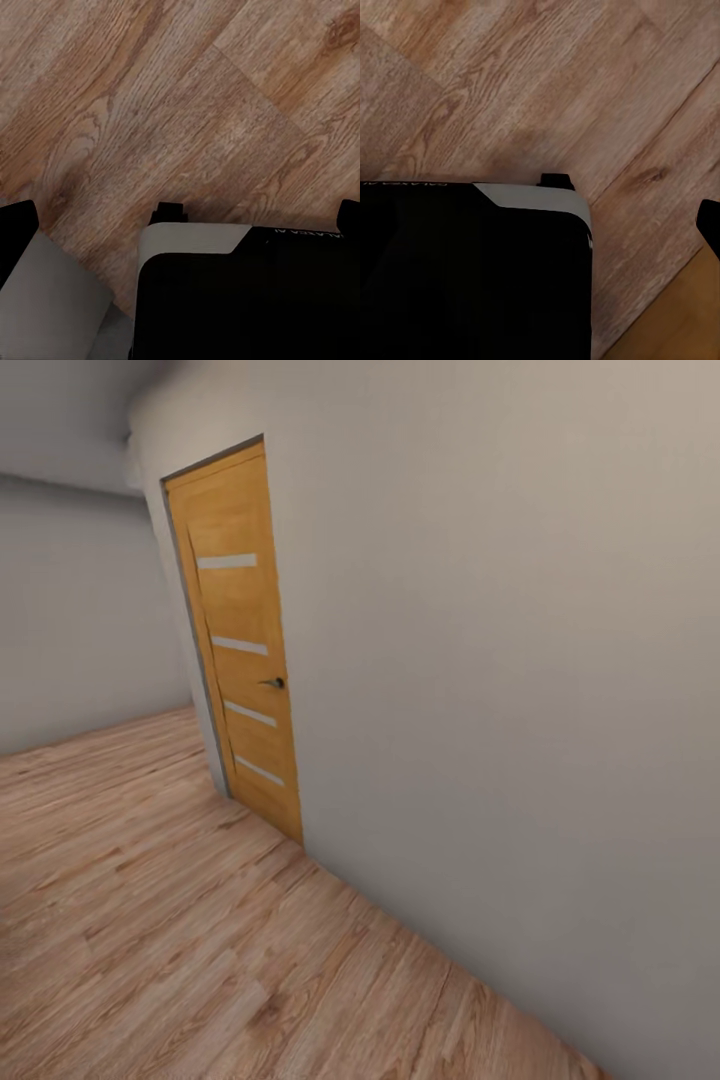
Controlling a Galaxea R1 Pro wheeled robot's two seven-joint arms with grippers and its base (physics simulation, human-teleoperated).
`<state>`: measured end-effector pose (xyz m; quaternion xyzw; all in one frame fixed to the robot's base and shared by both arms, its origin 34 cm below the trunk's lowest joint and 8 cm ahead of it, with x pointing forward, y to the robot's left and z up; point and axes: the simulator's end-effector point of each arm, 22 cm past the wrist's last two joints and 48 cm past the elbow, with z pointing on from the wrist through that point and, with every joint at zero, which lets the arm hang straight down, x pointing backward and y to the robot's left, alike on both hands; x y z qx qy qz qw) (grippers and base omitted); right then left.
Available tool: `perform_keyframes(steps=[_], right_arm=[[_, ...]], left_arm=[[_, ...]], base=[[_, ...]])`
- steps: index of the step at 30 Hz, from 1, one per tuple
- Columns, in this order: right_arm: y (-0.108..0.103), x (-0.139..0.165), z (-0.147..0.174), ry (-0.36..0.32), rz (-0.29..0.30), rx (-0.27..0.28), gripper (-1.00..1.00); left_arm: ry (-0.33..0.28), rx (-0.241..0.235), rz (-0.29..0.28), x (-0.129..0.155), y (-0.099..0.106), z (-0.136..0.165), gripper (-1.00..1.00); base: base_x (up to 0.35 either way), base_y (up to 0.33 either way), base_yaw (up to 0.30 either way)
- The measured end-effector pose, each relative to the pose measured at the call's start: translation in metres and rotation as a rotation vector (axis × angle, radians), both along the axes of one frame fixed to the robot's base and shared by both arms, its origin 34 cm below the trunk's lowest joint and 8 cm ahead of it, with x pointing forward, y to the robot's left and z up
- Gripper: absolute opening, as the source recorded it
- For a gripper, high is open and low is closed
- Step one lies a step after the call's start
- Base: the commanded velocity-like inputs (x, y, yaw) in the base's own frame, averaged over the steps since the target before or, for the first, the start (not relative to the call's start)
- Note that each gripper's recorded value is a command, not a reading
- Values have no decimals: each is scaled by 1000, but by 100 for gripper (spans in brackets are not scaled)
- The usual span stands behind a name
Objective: Move the two storage containers from the living room to the garage. In the garage, place one container on the floor and stack the other container on top of it (either order is fine).
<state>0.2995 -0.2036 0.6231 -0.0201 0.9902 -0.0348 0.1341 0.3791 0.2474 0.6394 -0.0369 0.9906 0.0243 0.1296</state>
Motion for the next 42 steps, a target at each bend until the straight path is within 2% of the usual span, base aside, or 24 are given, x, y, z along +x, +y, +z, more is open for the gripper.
perform_keyframes(steps=[17,22,42], right_arm=[[0,0,0,0,0,0,100],[0,0,0,0,0,-1,100],[0,0,0,-1,0,0,100]], left_arm=[[2,-1,0,-1,-1,0,100],[0,1,-7,0,0,0,100],[-1,3,-6,0,1,0,100]], base=[[0,0,270],[55,0,98],[304,0,4]])
